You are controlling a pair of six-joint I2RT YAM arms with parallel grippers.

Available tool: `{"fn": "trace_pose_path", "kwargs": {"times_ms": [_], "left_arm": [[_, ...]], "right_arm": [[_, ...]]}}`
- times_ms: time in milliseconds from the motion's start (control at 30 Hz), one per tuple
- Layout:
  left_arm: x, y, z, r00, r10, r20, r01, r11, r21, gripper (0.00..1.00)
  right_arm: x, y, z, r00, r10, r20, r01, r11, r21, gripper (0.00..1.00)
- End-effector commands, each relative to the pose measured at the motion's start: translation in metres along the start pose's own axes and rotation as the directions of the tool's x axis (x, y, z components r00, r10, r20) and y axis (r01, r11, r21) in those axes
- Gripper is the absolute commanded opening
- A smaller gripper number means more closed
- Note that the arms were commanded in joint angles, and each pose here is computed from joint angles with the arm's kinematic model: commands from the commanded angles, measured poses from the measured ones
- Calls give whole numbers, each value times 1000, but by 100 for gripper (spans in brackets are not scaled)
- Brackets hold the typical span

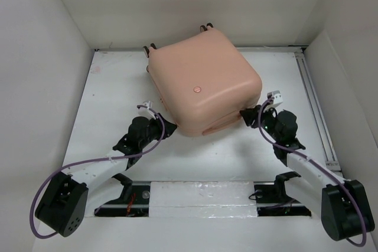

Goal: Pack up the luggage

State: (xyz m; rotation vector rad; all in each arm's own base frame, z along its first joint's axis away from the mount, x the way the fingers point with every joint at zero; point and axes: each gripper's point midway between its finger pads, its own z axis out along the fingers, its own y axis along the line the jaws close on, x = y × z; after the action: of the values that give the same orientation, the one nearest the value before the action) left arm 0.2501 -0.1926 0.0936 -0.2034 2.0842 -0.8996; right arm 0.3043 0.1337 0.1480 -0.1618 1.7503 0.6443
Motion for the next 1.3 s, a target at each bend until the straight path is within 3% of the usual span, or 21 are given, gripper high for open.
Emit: {"fn": "trace_pose_path", "kwargs": {"times_ms": [0,100,267,667,767,833,1033,1267], "left_arm": [[-19,-23,-1,999,23,48,-26,997,70,24],[-22,-26,-1,998,23,54,-28,997,76,24],[-25,-26,-3,997,23,67,-28,997,73,23],[-26,-32,3,998,25,58,-30,995,92,23],[-28,-35,4,998,26,62,-33,994,107,23],[-24,-33,7,999,26,46,-31,994,105,23],[-30,-45,15,999,11,51,-19,988,153,21],[-22,-82,29,999,7,33,-14,978,208,20]], "right_arm": [[1,18,-9,999,19,34,-16,997,-80,44],[8,11,-13,999,22,37,-21,999,-45,49],[4,12,-8,999,14,29,-13,998,-56,49],[-4,16,17,999,11,45,-7,995,-97,14],[-2,19,17,999,9,51,-5,997,-78,1],[-3,31,14,998,1,69,5,995,-95,0],[48,78,-9,996,38,-82,-49,988,-145,0],[93,151,-39,966,-23,-258,-41,970,-239,0]]}}
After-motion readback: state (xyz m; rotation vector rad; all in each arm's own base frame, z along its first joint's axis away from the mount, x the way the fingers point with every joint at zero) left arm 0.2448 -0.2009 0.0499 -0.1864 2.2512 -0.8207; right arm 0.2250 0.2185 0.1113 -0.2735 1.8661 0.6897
